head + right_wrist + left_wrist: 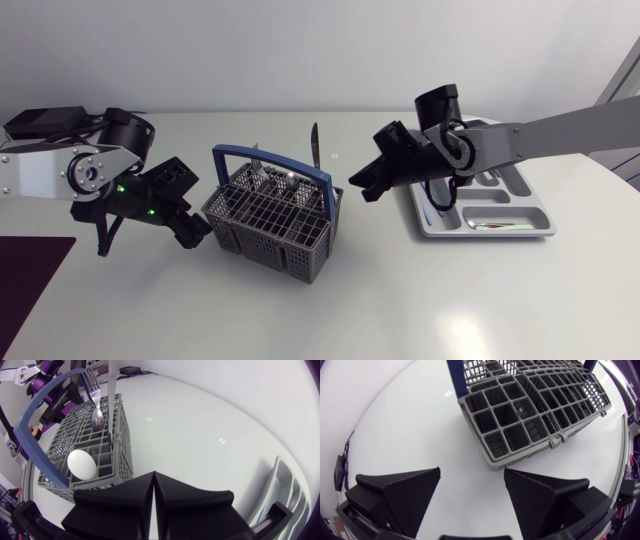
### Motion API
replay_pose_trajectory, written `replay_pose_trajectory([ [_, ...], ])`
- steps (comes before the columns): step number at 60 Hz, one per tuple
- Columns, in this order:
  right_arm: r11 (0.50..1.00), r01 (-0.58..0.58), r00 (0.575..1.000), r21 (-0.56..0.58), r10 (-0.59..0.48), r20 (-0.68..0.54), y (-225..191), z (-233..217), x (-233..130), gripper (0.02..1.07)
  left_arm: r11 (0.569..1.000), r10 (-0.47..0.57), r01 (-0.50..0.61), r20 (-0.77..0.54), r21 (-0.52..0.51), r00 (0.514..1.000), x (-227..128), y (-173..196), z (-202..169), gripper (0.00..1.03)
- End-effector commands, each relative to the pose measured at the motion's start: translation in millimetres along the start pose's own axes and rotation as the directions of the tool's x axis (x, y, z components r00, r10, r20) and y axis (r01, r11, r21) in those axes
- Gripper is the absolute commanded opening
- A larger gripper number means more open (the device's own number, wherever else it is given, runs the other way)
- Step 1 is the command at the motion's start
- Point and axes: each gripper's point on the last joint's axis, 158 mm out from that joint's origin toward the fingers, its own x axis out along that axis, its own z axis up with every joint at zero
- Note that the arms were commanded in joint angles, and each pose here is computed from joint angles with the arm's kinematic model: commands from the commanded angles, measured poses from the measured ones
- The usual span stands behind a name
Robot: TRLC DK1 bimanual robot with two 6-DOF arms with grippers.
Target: Unload the cutlery basket into the drawer organizer.
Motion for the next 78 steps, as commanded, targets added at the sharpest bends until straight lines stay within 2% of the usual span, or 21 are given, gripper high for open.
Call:
replay_pose_trajectory([
  [1, 1.0, -0.025, 0.999, -0.005, 0.025, -0.036, 5, -13, 17, 0.09, 1.0, -0.019, 0.019, -0.037, 0.004, 0.999, 14, -2, -12, 0.98],
  [8, 0.998, -0.058, 0.997, -0.028, 0.057, -0.047, 23, -14, 23, 0.09, 0.999, -0.031, 0.032, -0.04, 0.013, 0.999, 22, -3, -5, 0.98],
  [25, 0.988, -0.122, 0.991, -0.094, 0.116, -0.07, 74, -22, 9, 0.09, 0.999, -0.022, 0.021, 0.011, 0.04, 1.0, 35, 5, 38, 0.98],
  [43, 0.987, -0.105, 0.989, -0.119, 0.091, -0.113, 103, -40, -20, 0.09, 0.996, -0.016, 0.011, 0.054, 0.094, 0.998, 70, -9, 113, 0.98],
  [51, 0.981, -0.128, 0.982, -0.143, 0.105, -0.155, 135, -54, -24, 0.09, 0.993, 0.022, -0.031, 0.072, 0.118, 0.997, 89, 1, 151, 0.98],
  [60, 0.977, -0.137, 0.98, -0.162, 0.11, -0.169, 155, -56, -22, 0.09, 0.993, 0.032, -0.04, 0.075, 0.111, 0.997, 97, 14, 170, 0.98],
  [66, 0.978, -0.12, 0.984, -0.169, 0.095, -0.149, 154, -53, -31, 0.09, 0.993, 0.042, -0.05, 0.074, 0.11, 0.996, 92, 21, 171, 0.98],
  [72, 0.982, -0.081, 0.992, -0.171, 0.063, -0.108, 145, -50, -48, 0.1, 0.993, 0.068, -0.076, 0.084, 0.088, 0.994, 66, 36, 163, 0.98],
  [75, 0.983, -0.065, 0.995, -0.17, 0.051, -0.091, 142, -49, -56, 0.14, 0.993, 0.079, -0.086, 0.089, 0.075, 0.993, 56, 42, 159, 0.98],
  [76, 0.983, -0.053, 0.996, -0.174, 0.039, -0.078, 140, -50, -62, 0.22, 0.993, 0.087, -0.094, 0.096, 0.07, 0.992, 44, 43, 155, 0.98],
  [78, 0.984, -0.047, 0.997, -0.173, 0.035, -0.073, 139, -50, -64, 0.25, 0.993, 0.087, -0.094, 0.096, 0.072, 0.992, 40, 42, 152, 0.98],
])
